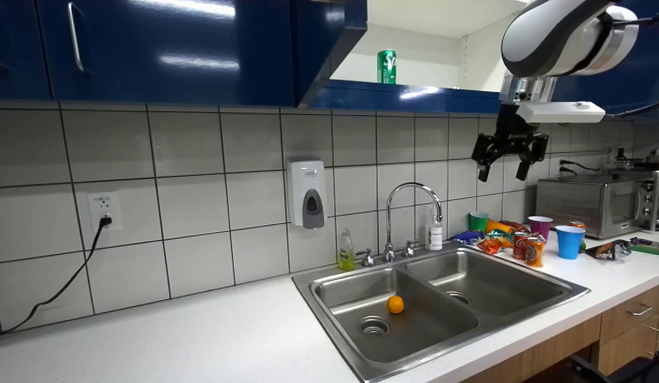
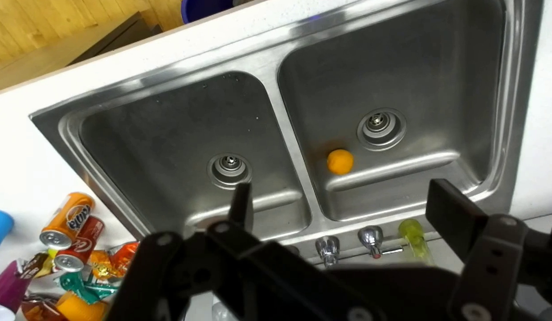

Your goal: Move the can of sprite from the bottom shelf to the left sink

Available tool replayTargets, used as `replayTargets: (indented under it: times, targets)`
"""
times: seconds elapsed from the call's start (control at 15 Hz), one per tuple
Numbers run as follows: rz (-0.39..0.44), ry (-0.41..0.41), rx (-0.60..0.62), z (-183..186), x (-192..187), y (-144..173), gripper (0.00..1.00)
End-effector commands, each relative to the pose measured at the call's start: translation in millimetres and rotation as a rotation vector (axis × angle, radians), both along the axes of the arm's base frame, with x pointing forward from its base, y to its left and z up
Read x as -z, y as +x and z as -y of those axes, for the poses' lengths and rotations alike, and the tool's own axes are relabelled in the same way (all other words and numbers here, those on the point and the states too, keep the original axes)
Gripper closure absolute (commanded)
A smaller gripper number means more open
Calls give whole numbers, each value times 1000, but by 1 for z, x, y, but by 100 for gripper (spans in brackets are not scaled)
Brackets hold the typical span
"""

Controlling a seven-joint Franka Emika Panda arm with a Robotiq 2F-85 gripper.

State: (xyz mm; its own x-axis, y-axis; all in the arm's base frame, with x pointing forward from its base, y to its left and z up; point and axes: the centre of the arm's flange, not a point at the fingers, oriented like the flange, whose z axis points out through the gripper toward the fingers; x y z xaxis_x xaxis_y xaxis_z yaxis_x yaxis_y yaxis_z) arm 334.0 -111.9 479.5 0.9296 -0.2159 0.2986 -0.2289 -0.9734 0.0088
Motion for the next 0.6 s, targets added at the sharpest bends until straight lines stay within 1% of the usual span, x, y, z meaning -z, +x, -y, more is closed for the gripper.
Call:
replayTargets:
  times: [0.0,0.2,0.53]
  targets:
    - [19,11,-26,-1,-29,0,0]
    - [51,8,-19,1,-49,-1,0]
    - [122,-25,-39,2,-93,2,0]
